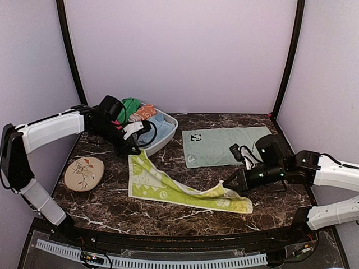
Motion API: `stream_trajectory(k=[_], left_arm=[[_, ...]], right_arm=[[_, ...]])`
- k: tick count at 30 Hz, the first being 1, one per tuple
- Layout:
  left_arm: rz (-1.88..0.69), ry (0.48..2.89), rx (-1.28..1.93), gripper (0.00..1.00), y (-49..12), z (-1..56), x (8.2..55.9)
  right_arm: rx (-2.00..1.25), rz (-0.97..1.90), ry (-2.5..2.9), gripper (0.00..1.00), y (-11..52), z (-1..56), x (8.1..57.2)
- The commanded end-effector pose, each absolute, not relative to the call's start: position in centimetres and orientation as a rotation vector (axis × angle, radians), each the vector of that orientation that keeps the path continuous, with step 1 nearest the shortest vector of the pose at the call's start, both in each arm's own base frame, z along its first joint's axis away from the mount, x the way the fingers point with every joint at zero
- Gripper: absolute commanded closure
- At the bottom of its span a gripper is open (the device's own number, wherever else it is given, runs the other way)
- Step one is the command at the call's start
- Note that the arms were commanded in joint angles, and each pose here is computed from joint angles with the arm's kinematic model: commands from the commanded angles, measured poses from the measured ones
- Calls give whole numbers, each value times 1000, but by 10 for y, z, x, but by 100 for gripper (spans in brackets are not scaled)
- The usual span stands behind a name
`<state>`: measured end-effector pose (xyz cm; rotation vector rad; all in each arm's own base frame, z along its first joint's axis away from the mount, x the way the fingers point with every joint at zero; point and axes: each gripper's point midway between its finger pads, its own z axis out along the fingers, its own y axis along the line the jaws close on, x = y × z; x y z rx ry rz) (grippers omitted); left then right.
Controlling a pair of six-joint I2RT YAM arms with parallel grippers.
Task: Roll the towels
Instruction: Pick up the towel from the center of the board, then flatten out the towel at the center of the board.
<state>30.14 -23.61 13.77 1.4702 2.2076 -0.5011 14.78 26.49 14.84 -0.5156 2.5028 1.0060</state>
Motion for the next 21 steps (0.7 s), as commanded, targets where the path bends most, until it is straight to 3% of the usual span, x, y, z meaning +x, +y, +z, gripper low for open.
stream_trajectory(k=[1, 12, 21], left_arm=[[-411, 2086, 1400, 100, -217, 206, 294], [-349, 1913, 1405, 100, -179, 291, 218], [-436, 1872, 1368, 100, -169, 322, 174]], right_arm=[[-547, 1068, 2356, 100, 266, 202, 160], [-617, 1136, 2210, 100, 266, 304, 155], [-525, 1126, 2231, 100, 243, 319, 139]])
